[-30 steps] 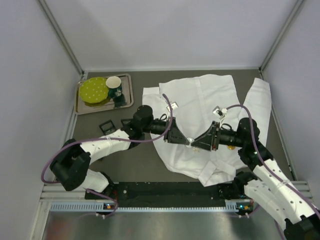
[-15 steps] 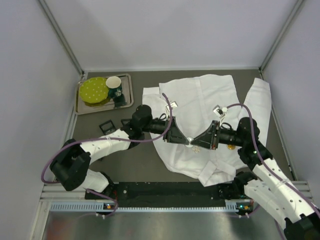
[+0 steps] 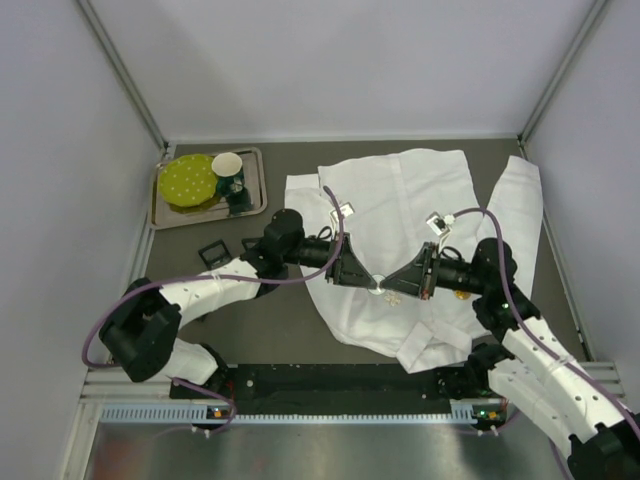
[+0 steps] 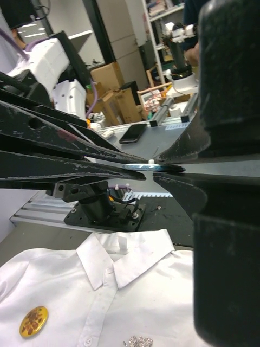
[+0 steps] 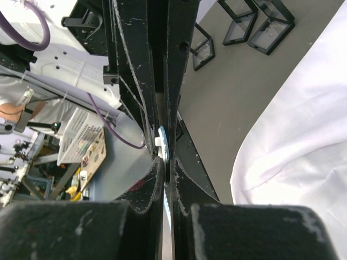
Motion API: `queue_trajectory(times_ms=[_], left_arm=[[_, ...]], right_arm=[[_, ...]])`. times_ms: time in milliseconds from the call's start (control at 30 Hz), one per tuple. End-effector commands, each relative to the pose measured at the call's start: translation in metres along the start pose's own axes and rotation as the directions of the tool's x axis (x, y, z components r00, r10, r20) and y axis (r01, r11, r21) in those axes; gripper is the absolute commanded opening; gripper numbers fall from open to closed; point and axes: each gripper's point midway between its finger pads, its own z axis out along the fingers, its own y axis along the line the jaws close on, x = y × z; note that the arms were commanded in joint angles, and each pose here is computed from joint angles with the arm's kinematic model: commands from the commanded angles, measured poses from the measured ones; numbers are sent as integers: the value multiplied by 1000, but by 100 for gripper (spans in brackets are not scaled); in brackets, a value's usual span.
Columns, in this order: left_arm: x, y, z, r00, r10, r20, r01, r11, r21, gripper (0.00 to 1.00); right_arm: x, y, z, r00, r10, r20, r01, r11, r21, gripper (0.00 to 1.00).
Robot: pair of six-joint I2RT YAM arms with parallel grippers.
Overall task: Remove the brooch from the garment
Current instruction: Close the brooch.
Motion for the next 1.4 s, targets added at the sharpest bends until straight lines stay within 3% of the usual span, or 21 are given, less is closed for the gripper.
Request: queue_trajectory(times_ms=[0,100,333,667,1000,1367], left_arm=[[-19,-18,-2,992,99,76,-100,995,2,19],[-18,-19,-5,989,111,96,-110,994,-13,25],[-15,-18,-9,987,112,113,-109,994,-32,26],[-19,-14,-4,990,82,117,-80,997,-24,17],[-20,-12,1,993,41,111,-41,999,-4,13],[-15,-11,0,995,51,82,-51,999,-9,18]], right_arm=[[-14,-1,1,994,-28,104,30,999,-13,0],[-16,-4,1,990,-3,142,3,1000,-3,0],[-21,-7,-3,978,16,208,-21,1000,19,0],[-22,-3,-3,978,23,206,-26,1000,9,0],[-26,0,-3,975,23,221,-24,1000,-1,0],[-27,-3,-6,972,8,234,-14,1000,24,0]])
